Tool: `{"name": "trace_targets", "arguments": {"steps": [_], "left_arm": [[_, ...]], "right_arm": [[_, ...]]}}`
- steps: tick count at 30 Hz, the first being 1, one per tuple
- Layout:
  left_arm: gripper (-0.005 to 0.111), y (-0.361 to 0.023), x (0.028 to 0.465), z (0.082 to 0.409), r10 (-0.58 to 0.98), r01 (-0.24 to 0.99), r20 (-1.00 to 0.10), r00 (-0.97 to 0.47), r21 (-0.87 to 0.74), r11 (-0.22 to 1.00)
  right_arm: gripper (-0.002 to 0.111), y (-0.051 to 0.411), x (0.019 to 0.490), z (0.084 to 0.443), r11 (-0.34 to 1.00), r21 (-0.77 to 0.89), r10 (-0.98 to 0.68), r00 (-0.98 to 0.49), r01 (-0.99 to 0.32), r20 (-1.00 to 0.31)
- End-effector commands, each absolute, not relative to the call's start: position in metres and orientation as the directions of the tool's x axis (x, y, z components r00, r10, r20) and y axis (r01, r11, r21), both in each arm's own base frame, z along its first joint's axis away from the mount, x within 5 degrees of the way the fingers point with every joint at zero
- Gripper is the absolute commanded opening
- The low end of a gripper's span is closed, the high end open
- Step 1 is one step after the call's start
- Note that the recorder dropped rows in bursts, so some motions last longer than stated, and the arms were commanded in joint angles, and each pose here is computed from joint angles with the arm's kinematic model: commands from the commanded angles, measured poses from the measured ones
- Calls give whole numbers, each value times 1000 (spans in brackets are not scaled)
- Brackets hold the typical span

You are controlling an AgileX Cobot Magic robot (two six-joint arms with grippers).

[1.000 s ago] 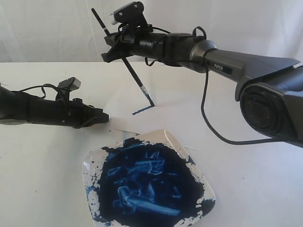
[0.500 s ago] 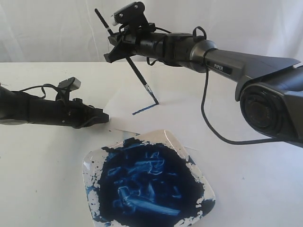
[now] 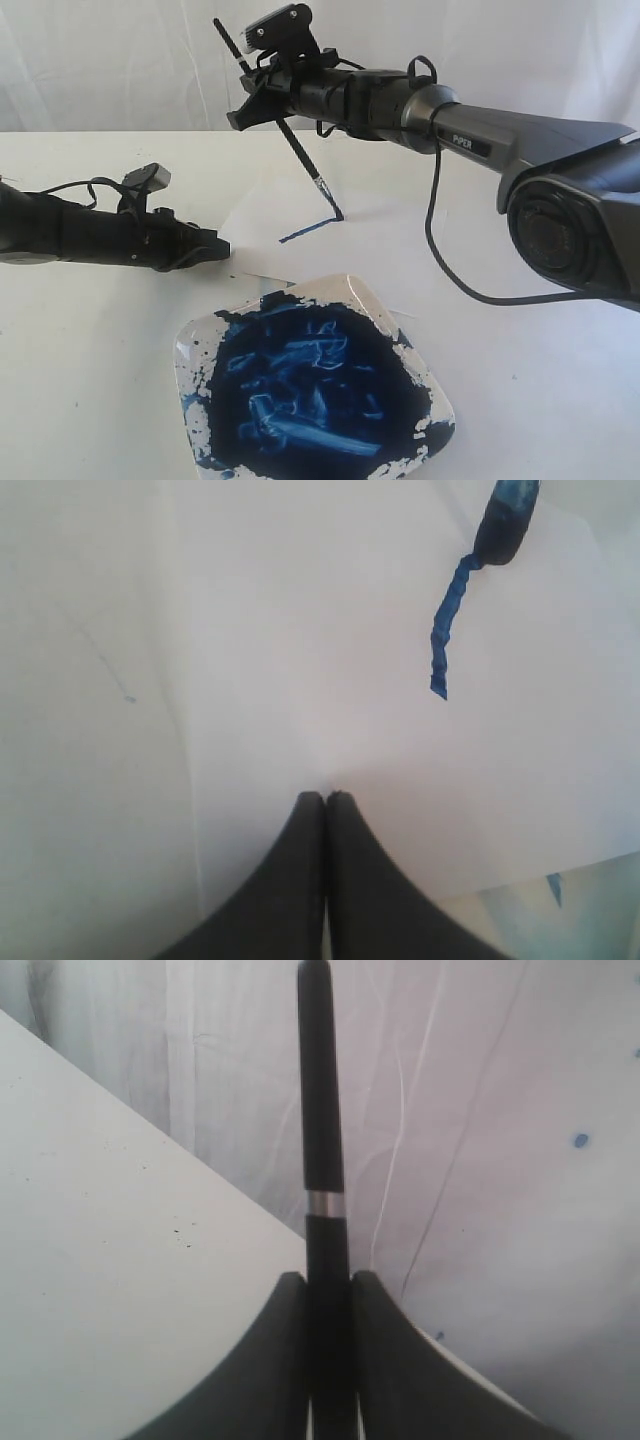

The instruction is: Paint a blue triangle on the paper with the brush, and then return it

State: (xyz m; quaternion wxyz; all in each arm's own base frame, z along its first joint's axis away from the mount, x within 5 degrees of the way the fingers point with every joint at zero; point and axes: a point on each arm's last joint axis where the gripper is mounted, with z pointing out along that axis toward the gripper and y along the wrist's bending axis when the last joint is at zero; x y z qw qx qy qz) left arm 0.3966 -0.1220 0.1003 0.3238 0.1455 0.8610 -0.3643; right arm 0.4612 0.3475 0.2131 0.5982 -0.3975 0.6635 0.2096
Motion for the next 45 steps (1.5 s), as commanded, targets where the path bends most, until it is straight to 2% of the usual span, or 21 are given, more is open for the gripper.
{"name": "trace_targets", "arguments": {"steps": [1,32,45], "left_arm": [[0,-124,396,98,35,496,-664,-747,-521,695],[0,-124,396,98,35,496,-664,-747,-521,695],[0,-124,396,98,35,496,-664,-747,-521,695]], "right_arm": [[0,344,464,216,601,-206,-276,41,-773,-960],[0,348,459,219,558,-192,-251,56,-808,-966],[0,346,454,246,555,-207,-222,97,-806,-970]]}}
